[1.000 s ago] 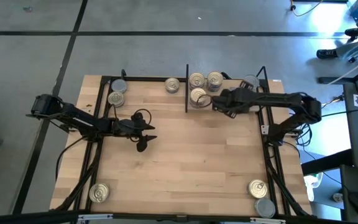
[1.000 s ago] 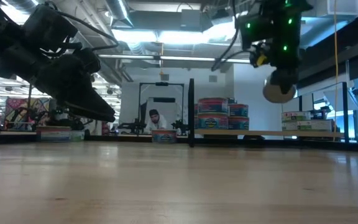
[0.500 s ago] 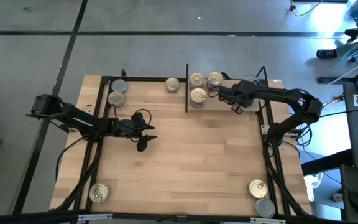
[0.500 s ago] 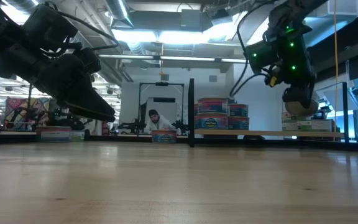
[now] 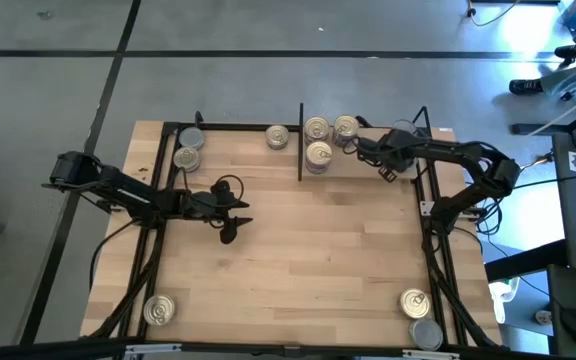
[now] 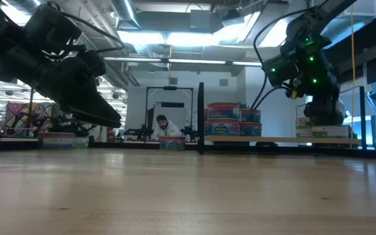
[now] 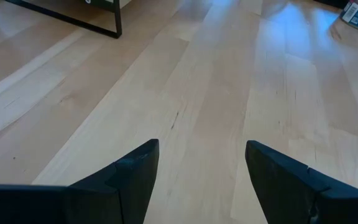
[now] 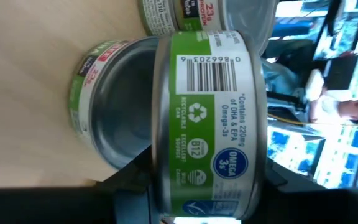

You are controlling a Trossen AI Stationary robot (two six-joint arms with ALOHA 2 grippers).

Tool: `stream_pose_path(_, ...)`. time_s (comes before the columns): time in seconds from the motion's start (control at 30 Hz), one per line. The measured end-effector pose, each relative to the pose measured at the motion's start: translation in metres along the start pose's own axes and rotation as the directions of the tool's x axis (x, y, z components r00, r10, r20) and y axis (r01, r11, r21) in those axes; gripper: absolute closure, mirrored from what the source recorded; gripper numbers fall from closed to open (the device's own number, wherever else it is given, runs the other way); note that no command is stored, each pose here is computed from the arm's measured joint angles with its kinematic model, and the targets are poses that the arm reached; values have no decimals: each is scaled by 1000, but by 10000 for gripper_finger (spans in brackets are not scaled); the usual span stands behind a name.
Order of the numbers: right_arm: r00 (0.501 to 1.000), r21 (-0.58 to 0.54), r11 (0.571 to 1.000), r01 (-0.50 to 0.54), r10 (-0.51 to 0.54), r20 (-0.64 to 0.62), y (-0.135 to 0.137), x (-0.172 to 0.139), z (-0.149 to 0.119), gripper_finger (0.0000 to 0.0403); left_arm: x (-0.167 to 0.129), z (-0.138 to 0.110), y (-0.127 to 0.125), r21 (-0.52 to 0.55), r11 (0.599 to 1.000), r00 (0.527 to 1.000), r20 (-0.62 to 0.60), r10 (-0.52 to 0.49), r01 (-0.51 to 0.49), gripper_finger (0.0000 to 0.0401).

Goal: Stack canned seafood by type on shelf
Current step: Stack the green tuna can on top of the green tuna can

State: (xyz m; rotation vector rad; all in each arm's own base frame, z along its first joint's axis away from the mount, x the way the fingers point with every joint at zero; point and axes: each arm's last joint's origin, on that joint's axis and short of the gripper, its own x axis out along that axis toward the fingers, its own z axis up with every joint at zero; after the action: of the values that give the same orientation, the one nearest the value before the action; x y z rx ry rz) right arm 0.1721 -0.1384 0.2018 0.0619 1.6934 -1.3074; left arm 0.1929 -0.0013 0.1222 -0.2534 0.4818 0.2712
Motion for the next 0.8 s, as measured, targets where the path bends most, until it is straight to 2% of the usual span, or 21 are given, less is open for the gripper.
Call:
stream_pose_path(0.3, 999, -6, 999, 44, -44, 25, 5, 7, -2, 260, 0, 0, 0, -1, 1000, 1000, 0, 0, 0, 162)
stream_pose_path(0.57, 1000, -8, 1000, 4, -4, 2, 6, 7, -4, 156, 0, 0, 0, -5, 1000, 1000, 0, 0, 0, 162)
stream_pose_path(0.8, 999, -30, 999, -29, 29, -15, 7, 7, -5, 137, 0, 0, 0, -6, 1000, 1000, 0, 0, 0, 162)
